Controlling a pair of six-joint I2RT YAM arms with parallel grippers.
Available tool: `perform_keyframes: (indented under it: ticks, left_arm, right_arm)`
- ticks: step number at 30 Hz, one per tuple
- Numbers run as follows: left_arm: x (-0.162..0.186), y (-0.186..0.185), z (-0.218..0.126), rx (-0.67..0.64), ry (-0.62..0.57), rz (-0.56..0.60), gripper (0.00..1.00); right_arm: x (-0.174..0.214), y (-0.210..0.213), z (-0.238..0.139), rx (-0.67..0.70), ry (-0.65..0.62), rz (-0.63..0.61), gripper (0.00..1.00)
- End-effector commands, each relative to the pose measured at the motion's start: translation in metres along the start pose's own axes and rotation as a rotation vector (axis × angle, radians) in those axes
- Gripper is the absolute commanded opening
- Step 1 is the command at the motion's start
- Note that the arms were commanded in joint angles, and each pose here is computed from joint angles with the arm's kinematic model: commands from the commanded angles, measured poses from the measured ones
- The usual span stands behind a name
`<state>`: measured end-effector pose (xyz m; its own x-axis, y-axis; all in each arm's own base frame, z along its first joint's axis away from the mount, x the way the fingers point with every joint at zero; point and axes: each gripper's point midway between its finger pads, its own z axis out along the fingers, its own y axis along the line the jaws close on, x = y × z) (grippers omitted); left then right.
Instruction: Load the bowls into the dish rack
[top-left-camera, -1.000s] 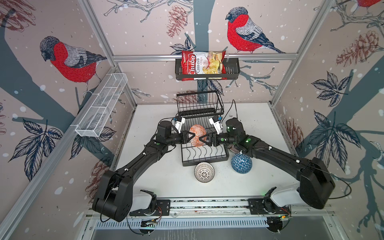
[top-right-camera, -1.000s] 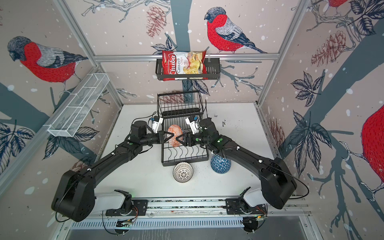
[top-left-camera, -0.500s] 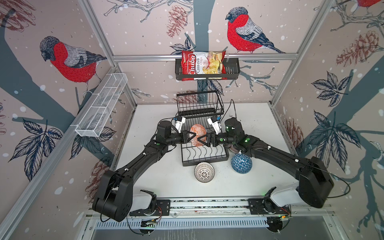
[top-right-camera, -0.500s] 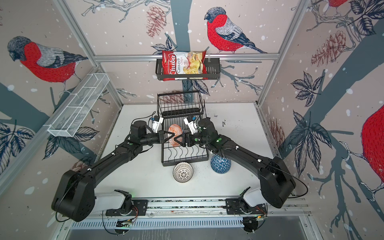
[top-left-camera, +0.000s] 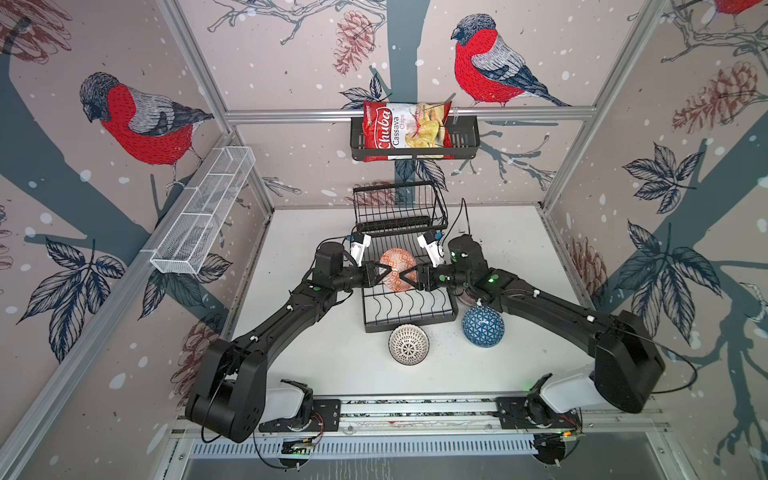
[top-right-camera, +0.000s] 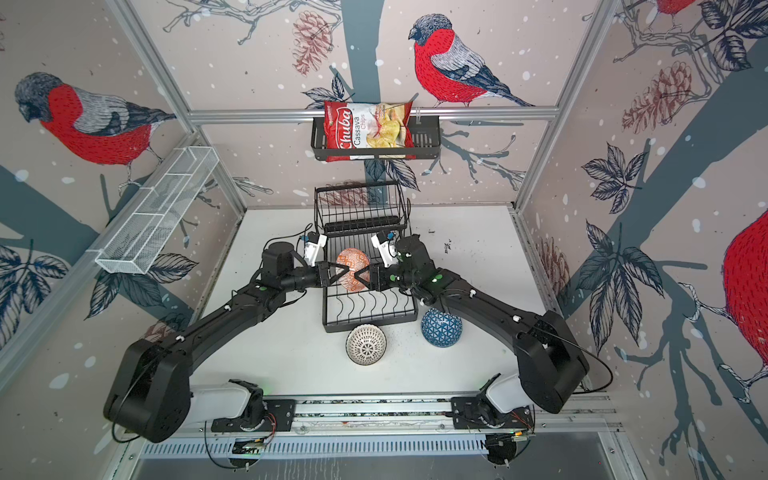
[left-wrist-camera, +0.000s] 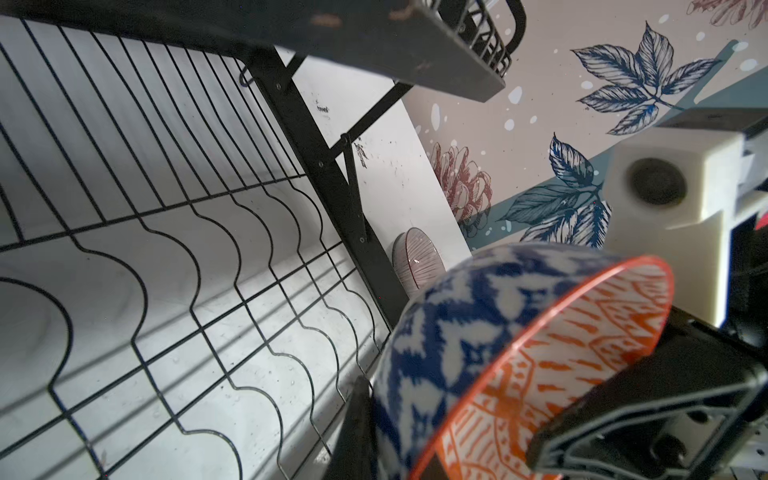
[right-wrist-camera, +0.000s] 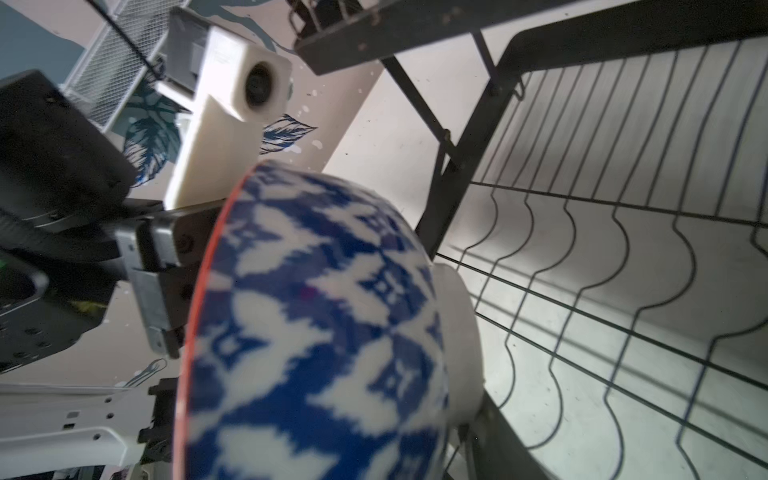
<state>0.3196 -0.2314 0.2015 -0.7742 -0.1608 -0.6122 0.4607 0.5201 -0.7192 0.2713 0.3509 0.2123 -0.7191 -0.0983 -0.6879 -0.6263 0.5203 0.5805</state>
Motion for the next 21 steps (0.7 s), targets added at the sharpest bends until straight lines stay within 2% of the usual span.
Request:
perform_keyframes:
  ticks: [1, 5, 12, 21]
  left_arm:
    - [-0.003, -0.020, -0.001, 0.103, 0.007, 0.012, 0.00]
    - [-0.001, -0.018, -0.001, 0.097, 0.011, 0.012, 0.00]
    - [0.000, -0.017, -0.001, 0.097, 0.015, 0.008, 0.00]
    - [-0.004, -0.027, -0.002, 0.134, 0.024, 0.013, 0.00]
  right_arm:
    - [-0.005, 0.018, -0.003, -0.081, -0.013, -0.066, 0.47]
    - [-0.004, 0.017, -0.003, -0.074, -0.013, -0.065, 0.46]
    - [-0.008, 0.019, -0.006, -0.071, -0.023, -0.084, 0.63]
    - [-0.010, 0.025, -0.018, -0.104, -0.041, -0.124, 0.69]
